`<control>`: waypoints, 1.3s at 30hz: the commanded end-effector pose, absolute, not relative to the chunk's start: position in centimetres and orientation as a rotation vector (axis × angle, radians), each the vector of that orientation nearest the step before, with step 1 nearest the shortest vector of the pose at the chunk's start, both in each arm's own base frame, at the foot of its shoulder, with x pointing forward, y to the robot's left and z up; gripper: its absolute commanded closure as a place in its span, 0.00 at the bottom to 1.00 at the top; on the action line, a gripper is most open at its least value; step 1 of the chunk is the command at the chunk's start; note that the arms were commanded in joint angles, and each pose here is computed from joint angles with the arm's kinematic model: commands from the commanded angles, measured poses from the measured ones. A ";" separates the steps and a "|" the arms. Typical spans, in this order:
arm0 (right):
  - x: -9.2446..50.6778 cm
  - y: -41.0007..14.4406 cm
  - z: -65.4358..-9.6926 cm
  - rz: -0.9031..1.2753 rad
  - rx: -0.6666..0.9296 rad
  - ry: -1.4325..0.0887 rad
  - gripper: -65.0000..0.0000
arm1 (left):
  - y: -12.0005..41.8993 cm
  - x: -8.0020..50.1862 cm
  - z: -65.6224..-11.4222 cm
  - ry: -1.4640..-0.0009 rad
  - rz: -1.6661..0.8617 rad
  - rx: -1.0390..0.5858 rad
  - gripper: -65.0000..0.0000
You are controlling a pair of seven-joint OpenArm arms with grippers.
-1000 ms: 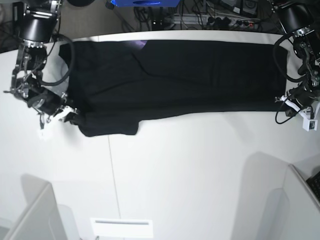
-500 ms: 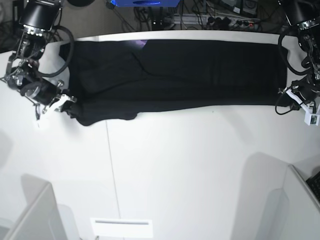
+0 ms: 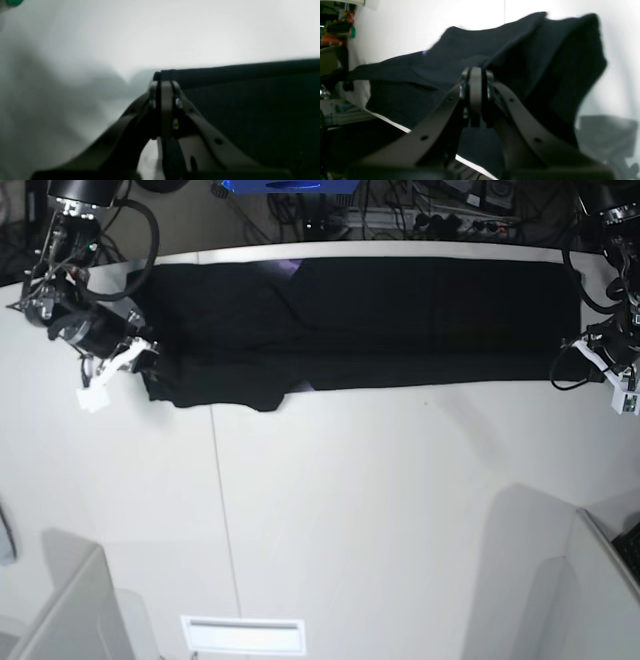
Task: Fold the T-shirt properly
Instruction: 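Fold the hem up toward the collar with both grippers, then lay the folded hem down and open both grippers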
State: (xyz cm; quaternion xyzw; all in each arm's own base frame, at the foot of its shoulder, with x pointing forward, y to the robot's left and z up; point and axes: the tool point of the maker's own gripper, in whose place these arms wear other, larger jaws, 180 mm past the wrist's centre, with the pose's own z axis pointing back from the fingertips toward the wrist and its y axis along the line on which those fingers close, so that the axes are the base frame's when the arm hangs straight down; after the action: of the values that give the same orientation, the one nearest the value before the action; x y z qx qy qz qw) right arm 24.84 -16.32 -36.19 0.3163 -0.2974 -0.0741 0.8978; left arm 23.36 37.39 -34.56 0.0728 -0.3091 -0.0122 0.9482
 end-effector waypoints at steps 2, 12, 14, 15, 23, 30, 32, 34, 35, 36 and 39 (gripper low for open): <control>25.4 -16.3 -34.2 -0.126 0.660 -0.680 1.00 | 38.2 23.8 -33.1 -0.654 -0.054 0.180 1.00; 23.4 -16.2 -35.0 -0.127 0.642 -0.645 1.00 | 38.2 21.4 -34.7 -0.578 -0.070 0.184 1.00; 23.2 -16.2 -35.1 -0.130 0.640 -0.639 1.00 | 38.0 21.0 -34.7 -0.571 -0.082 0.187 1.00; 23.1 -16.3 -35.3 -0.131 0.633 -0.633 1.00 | 37.9 20.6 -34.7 -0.562 -0.090 0.189 1.00; 21.3 -16.7 -38.0 -0.155 0.562 -0.557 1.00 | 37.6 18.4 -35.9 -0.502 -0.106 0.185 1.00; 20.8 -16.6 -38.3 -0.160 0.562 -0.544 1.00 | 37.6 18.2 -36.0 -0.496 -0.106 0.185 1.00; 20.7 -16.6 -38.4 -0.160 0.560 -0.542 1.00 | 37.6 18.2 -36.0 -0.496 -0.106 0.185 1.00; 20.7 -16.7 -38.4 -0.160 0.559 -0.542 1.00 | 37.7 18.2 -35.9 -0.496 -0.105 0.186 0.90; 20.7 -16.7 -38.4 -0.160 0.559 -0.544 0.88 | 37.8 18.2 -35.9 -0.498 -0.103 0.188 0.82; 20.7 -16.7 -38.4 -0.160 0.559 -0.544 0.76 | 37.8 18.2 -35.8 -0.498 -0.102 0.188 0.73; 20.6 -17.2 -38.2 -0.170 0.548 -0.554 0.57 | 37.9 17.8 -36.0 -0.488 -0.103 0.190 0.46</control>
State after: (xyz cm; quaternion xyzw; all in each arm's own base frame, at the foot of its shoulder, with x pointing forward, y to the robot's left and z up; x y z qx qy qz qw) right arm 20.09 -16.60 -39.14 0.2708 -0.2503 -0.0869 0.9254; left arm 17.33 37.16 -36.99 0.0813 -0.2315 -0.0438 0.9685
